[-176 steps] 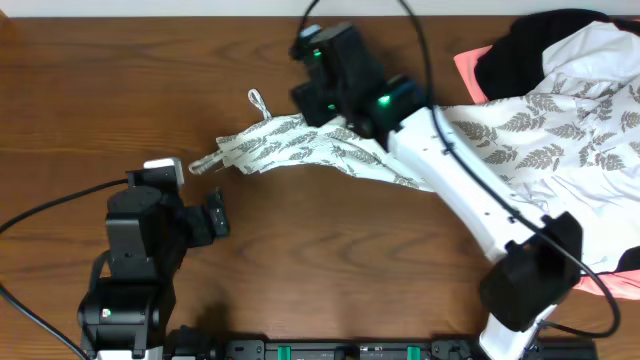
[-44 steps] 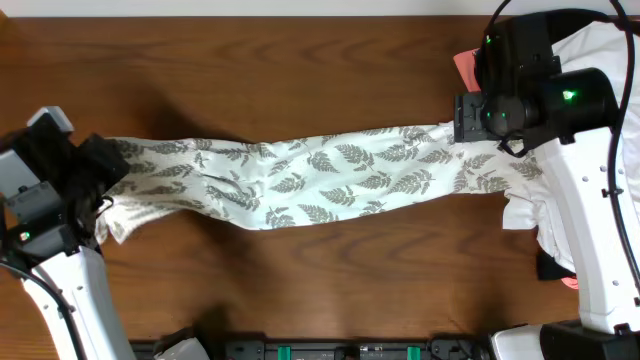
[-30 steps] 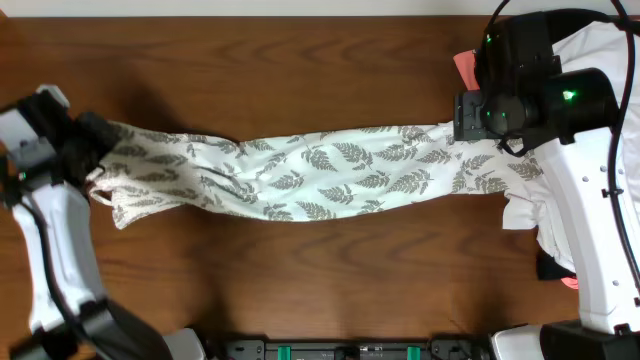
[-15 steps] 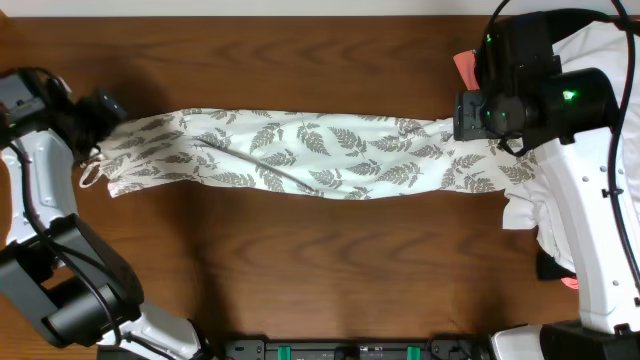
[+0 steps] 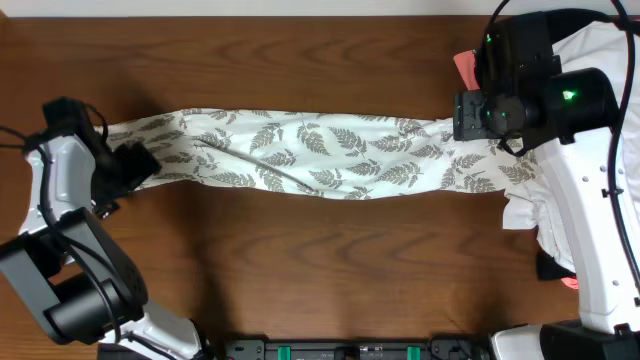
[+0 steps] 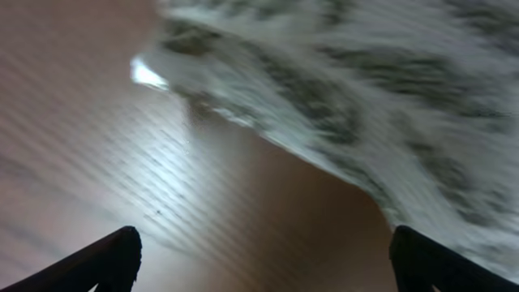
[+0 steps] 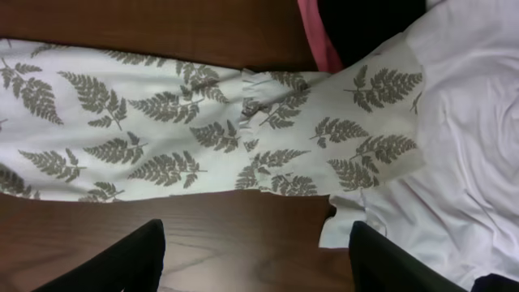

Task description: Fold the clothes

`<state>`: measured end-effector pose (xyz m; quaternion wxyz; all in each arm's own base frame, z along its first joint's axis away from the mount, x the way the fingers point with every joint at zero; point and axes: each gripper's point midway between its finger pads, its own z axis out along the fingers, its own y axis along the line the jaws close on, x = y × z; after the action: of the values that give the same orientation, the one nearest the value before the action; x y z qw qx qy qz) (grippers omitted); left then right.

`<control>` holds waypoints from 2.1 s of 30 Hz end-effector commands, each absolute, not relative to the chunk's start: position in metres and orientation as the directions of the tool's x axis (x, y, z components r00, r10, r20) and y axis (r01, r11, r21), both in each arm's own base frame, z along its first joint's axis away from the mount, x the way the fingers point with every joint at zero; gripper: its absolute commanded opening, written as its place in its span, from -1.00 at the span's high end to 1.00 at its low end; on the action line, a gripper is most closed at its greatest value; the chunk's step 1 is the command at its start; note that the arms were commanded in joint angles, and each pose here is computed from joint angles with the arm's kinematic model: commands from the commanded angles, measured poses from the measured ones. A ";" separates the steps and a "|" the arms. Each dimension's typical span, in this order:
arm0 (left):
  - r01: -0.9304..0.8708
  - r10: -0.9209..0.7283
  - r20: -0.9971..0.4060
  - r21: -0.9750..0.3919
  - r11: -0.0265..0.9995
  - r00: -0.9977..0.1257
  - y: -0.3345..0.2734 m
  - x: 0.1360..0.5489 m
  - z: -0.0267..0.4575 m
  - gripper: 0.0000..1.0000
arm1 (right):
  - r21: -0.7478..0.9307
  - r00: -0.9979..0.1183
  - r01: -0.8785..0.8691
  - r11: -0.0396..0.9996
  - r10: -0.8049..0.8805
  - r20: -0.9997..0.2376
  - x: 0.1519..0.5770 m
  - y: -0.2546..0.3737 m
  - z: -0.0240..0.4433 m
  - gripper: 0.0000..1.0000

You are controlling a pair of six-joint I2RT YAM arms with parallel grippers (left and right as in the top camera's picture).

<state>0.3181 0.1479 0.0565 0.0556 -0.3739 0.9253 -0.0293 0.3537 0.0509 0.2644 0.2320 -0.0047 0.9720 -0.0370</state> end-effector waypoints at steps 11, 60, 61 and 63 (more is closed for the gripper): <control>-0.725 -0.714 -0.243 -0.054 0.686 -0.657 0.188 0.330 0.030 -0.96 | -0.077 -0.889 0.022 0.997 -0.016 -0.458 0.349 0.046 0.269 -0.41; -0.918 -0.851 -0.429 -0.109 0.381 -0.302 0.284 0.282 0.090 0.88 | -0.044 -0.877 0.010 0.999 -0.012 -0.481 0.356 0.052 0.272 -0.40; -0.923 -0.856 -0.426 -0.107 0.370 -0.294 0.287 0.279 0.088 0.89 | -0.044 -0.877 0.010 0.999 -0.012 -0.480 0.355 0.052 0.272 -0.39; -0.927 -0.860 -0.422 -0.104 0.359 -0.286 0.290 0.275 0.086 0.88 | -0.045 -0.879 0.009 0.999 -0.013 -0.477 0.355 0.052 0.271 -0.40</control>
<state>0.2835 0.2827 0.0917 0.2182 -0.5417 0.8089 0.0680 0.3571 0.0546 0.2659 0.2391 -0.0058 0.9706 -0.0273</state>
